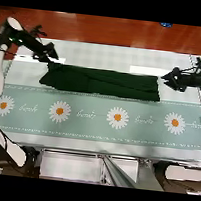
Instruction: Fold the shirts.
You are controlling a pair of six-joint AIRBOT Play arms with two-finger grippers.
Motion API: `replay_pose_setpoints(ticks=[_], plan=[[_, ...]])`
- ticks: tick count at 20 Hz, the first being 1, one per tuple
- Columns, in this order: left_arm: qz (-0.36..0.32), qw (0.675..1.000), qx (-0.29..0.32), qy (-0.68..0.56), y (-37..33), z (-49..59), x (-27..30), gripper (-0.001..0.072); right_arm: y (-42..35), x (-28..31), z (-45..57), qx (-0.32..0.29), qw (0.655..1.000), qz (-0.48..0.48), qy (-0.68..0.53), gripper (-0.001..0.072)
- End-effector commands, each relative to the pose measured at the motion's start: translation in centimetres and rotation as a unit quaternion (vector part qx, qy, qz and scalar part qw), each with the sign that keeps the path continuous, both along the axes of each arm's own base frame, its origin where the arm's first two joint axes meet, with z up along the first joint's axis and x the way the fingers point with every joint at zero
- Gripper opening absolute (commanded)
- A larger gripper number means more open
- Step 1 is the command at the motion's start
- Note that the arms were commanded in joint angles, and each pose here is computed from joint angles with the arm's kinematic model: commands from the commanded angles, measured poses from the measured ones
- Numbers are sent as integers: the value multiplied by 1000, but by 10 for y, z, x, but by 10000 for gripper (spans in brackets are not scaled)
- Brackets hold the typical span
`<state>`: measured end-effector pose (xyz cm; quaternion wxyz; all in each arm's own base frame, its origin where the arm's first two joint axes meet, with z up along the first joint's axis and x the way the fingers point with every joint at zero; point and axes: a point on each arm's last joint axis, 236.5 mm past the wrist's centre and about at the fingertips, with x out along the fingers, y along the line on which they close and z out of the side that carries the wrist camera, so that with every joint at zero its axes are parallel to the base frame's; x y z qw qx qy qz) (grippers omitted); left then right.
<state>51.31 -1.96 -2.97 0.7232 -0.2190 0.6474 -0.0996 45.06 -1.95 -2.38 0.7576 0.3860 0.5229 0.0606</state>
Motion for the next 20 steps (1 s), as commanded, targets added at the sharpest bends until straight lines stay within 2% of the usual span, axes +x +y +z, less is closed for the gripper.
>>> replay_pose_setpoints(ticks=[1,4,7,12,15,20], plan=[[55,987,153,10,113,46,-28,504,-50,-36,29,-52,999,-8,14,414],[142,976,160,-43,159,97,-39,504,-89,-73,41,-127,991,-39,30,414],[147,977,138,-65,143,110,-63,504,-93,-88,30,-143,986,-82,22,414],[53,985,99,-132,41,80,-119,504,-59,-94,-8,-56,990,-131,19,414],[21,984,91,-153,-5,59,-150,504,-52,-92,-15,-33,990,-132,24,413],[-35,986,67,-146,-60,36,-159,504,-32,-75,-33,38,990,-130,26,413]])
